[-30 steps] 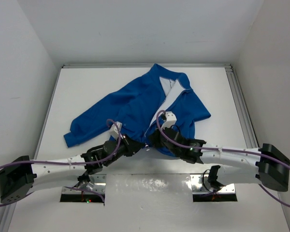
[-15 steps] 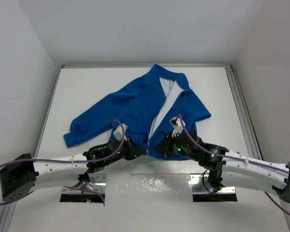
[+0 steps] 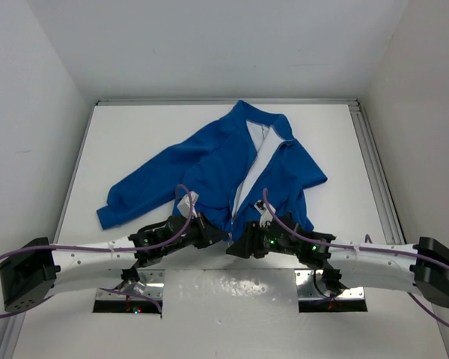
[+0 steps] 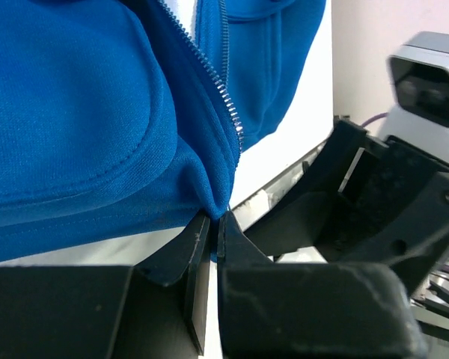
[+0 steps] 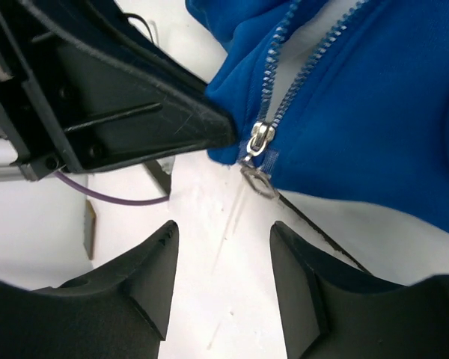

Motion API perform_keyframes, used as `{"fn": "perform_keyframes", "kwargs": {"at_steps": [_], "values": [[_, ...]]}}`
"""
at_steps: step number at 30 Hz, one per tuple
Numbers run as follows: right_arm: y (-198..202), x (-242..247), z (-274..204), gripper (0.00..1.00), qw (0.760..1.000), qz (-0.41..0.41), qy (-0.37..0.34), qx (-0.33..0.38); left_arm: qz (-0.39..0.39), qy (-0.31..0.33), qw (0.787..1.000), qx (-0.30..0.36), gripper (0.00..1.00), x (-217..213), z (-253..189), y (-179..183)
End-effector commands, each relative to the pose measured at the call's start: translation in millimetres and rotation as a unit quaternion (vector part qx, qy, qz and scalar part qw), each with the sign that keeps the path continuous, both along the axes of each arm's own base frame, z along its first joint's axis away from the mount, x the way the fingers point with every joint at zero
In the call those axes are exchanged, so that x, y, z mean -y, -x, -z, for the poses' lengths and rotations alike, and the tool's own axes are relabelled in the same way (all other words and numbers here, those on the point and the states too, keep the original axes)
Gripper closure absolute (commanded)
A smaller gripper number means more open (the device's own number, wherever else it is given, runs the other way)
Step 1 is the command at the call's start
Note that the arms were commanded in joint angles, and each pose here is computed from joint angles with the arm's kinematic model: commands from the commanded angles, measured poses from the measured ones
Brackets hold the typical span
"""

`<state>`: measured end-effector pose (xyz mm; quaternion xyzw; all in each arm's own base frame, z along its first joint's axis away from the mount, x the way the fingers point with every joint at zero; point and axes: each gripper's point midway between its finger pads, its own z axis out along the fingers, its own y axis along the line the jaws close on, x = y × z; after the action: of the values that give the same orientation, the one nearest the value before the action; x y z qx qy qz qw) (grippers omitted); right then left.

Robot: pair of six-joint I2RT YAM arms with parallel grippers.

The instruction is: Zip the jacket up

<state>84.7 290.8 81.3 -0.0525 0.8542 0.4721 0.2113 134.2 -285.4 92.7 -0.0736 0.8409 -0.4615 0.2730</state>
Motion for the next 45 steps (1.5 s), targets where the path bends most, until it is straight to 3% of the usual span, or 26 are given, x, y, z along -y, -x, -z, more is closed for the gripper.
{"fn": "perform_keyframes", "kwargs": {"at_steps": [1, 31, 33, 35, 45], "values": [[-2.8, -14.2, -20.2, 0.48, 0.998, 0.008, -0.064, -0.001, 0.018, 0.05, 0.999, 0.007, 1.0, 10.0, -25.2, 3.8], [-20.7, -20.2, -9.7, 0.5, 0.997, 0.043, -0.056, 0.013, 0.025, 0.063, 0.998, 0.005, 1.0, 9.7, -25.5, 7.8], [-21.3, -20.4, -11.4, 0.54, 0.997, 0.044, -0.059, 0.014, 0.026, 0.067, 0.997, 0.005, 1.0, 10.3, -26.7, 8.2], [-20.7, -20.5, -13.5, 0.65, 0.997, 0.045, -0.068, 0.015, 0.026, 0.062, 0.998, 0.008, 1.0, 10.6, -27.7, 7.2], [-20.2, -15.2, -17.5, 0.89, 0.996, 0.051, -0.07, 0.014, 0.023, 0.054, 0.998, 0.006, 1.0, 7.5, -20.9, 7.3]]}}
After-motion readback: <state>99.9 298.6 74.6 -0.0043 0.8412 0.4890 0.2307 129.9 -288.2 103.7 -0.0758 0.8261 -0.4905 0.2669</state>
